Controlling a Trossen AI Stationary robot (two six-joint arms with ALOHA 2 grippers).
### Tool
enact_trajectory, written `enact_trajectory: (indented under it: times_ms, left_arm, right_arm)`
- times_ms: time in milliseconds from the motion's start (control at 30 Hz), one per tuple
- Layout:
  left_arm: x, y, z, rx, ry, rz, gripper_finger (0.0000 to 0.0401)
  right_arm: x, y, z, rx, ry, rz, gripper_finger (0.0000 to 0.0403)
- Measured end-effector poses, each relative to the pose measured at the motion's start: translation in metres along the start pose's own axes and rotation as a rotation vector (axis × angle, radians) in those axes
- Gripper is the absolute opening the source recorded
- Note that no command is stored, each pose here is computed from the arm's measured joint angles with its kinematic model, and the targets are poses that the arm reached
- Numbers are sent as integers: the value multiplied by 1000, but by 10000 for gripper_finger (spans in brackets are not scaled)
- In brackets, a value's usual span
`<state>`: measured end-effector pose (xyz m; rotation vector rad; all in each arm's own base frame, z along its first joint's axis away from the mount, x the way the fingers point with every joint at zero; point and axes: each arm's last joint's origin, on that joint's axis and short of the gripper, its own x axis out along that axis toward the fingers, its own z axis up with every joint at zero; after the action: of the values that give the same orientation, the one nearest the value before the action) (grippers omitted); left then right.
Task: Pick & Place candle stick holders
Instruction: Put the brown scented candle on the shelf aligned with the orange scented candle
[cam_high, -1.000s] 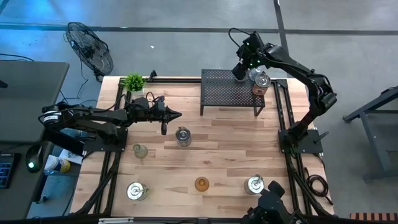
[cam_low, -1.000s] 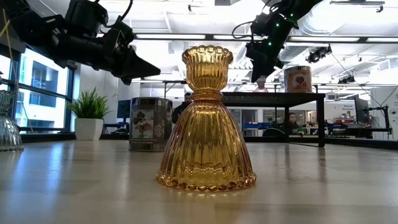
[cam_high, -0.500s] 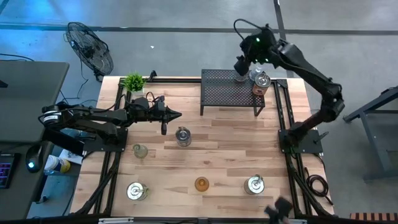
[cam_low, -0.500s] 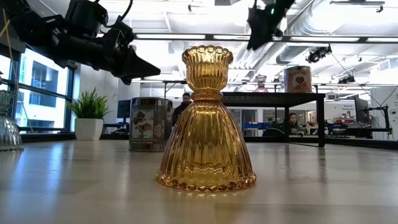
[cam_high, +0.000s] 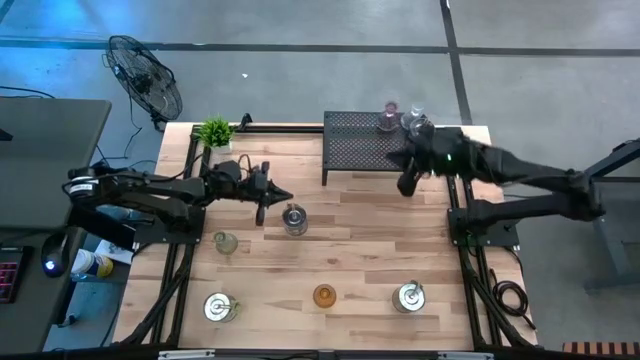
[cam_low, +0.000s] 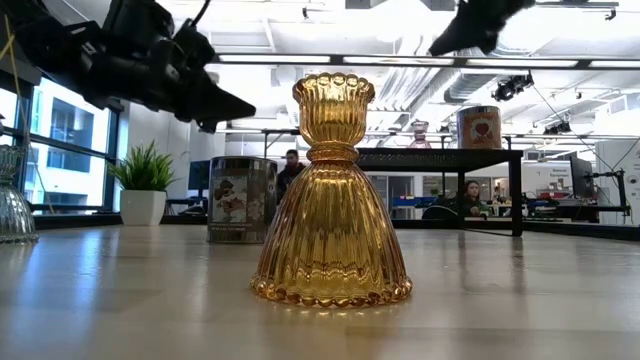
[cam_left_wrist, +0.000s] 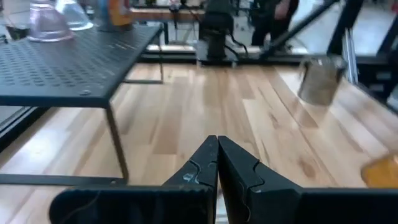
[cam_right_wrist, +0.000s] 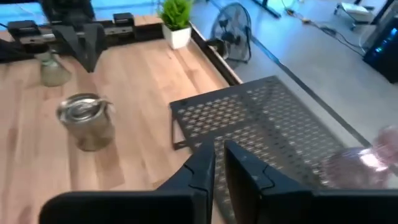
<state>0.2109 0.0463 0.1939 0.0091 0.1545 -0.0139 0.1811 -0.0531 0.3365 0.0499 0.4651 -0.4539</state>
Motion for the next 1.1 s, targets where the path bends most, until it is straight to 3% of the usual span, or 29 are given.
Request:
enact_trajectory:
  times_ms: [167, 367, 667, 767, 833, 933, 1100]
  left_arm:
    - [9, -27, 13, 81, 151, -73, 5]
    - [15, -54, 29, 66, 440, -28, 13]
    - [28, -79, 25, 129, 568, -19, 140]
    - [34, -78, 18, 143, 595, 25, 160]
    - [37, -77, 12, 155, 628, 93, 158]
    - [41, -77, 9, 168, 634, 87, 137]
    - [42, -79, 8, 207, 642, 47, 62]
  right_arm:
    - [0, 20, -31, 9, -55, 54, 3]
    - [6, 32, -47, -18, -104, 112, 10]
    - [10, 34, -53, -51, -94, 132, 3]
    - [10, 35, -53, -57, -94, 144, 4]
    - [10, 35, -53, -58, -93, 145, 2]
    - [10, 35, -53, -72, -95, 144, 1]
    - [10, 35, -53, -80, -95, 144, 1]
